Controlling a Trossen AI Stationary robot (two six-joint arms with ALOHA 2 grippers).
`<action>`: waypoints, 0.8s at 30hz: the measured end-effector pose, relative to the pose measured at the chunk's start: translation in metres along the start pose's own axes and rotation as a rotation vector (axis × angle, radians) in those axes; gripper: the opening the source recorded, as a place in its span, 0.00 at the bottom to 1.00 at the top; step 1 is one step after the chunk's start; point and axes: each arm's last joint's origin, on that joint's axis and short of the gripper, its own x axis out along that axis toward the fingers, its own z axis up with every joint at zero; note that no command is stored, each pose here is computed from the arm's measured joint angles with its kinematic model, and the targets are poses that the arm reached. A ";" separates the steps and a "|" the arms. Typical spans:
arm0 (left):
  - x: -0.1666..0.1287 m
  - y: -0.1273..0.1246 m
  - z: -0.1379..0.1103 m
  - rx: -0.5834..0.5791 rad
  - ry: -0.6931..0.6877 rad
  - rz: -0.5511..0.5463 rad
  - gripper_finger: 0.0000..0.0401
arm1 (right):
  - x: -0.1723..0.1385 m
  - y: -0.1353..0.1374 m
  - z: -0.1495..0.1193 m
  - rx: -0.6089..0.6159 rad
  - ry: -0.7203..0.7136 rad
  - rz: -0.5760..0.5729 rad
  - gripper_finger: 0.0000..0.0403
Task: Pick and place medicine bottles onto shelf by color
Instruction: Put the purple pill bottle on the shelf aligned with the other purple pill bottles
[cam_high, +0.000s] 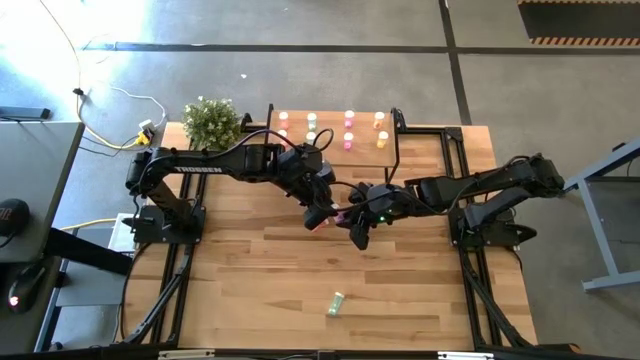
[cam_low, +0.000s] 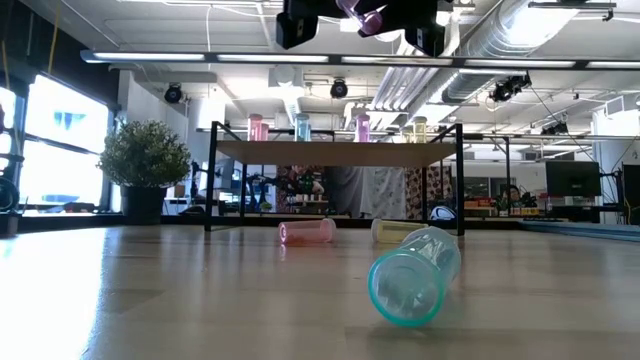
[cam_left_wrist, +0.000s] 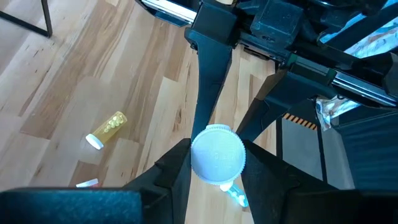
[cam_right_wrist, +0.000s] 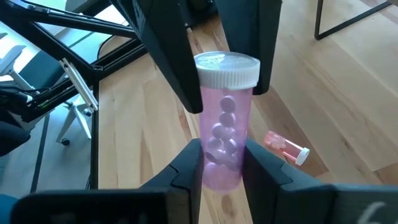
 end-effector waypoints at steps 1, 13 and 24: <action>0.000 0.000 0.000 0.002 0.000 0.000 0.28 | 0.000 0.000 0.000 0.000 0.000 0.000 0.19; 0.000 0.000 0.001 0.060 -0.011 0.010 0.28 | 0.001 -0.001 0.000 0.038 -0.006 -0.011 0.43; -0.003 0.010 0.002 0.105 0.005 0.052 0.28 | -0.003 -0.006 0.005 0.122 -0.029 -0.024 0.46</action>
